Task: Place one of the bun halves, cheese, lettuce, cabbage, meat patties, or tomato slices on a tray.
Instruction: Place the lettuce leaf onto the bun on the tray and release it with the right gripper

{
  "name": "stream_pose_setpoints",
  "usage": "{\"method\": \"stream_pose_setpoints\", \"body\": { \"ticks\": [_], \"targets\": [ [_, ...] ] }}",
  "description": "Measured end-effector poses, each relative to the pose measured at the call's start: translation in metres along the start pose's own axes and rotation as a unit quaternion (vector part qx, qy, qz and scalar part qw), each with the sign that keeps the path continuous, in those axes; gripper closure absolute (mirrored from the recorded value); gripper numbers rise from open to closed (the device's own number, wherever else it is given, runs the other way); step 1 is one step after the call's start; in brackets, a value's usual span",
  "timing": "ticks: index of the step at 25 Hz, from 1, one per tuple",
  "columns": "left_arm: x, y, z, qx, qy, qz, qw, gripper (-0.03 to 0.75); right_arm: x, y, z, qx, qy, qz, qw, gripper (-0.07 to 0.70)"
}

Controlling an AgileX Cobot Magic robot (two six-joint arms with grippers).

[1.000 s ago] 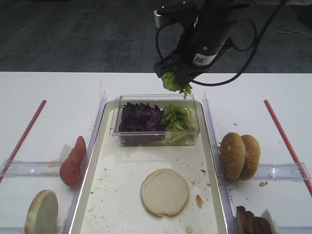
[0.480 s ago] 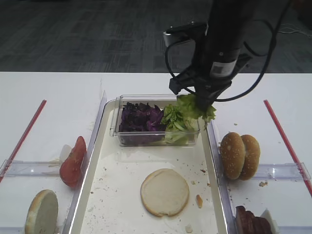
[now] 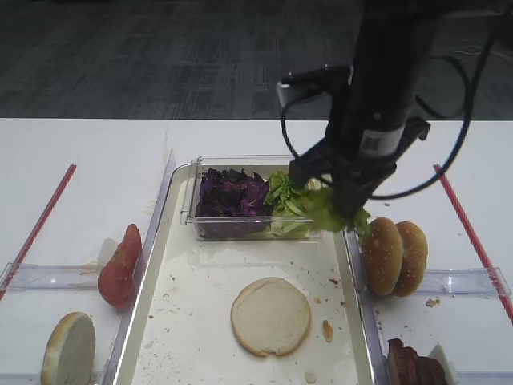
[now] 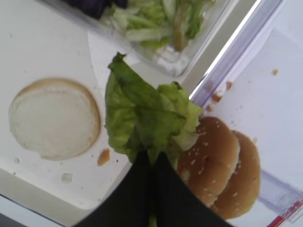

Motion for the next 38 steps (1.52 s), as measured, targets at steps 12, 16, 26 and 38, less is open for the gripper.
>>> {"method": "stream_pose_setpoints", "body": {
  "ticks": [12, 16, 26, 38],
  "targets": [
    [0.0, 0.0, 0.0, 0.0, 0.0, 0.0, 1.0, 0.182, 0.099, 0.021, -0.023, 0.006, -0.012, 0.106, 0.9943, 0.588],
    [0.0, 0.0, 0.0, 0.0, 0.0, 0.0, 1.0, 0.182, 0.107, 0.018, -0.031, 0.004, -0.017, 0.108, 0.994, 0.588],
    [0.0, 0.0, 0.0, 0.0, 0.0, 0.0, 1.0, 0.182, 0.105, 0.017, -0.06, 0.036, -0.014, 0.106, 0.9937, 0.588],
    [0.0, 0.0, 0.0, 0.0, 0.0, 0.0, 1.0, 0.182, 0.104, 0.017, -0.069, 0.044, -0.012, 0.107, 0.9933, 0.567]
  ]
}}
Point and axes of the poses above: a point on each arm's last joint axis where the gripper is mounted, z pointing back along that axis away from the gripper, x along the wrist's bending axis when the last joint is at zero, y = z × x, the point moved 9 cm from there along -z, pointing out along that axis toward the gripper, and after that the axes turned 4 degrees about z, right-handed, at the moved point
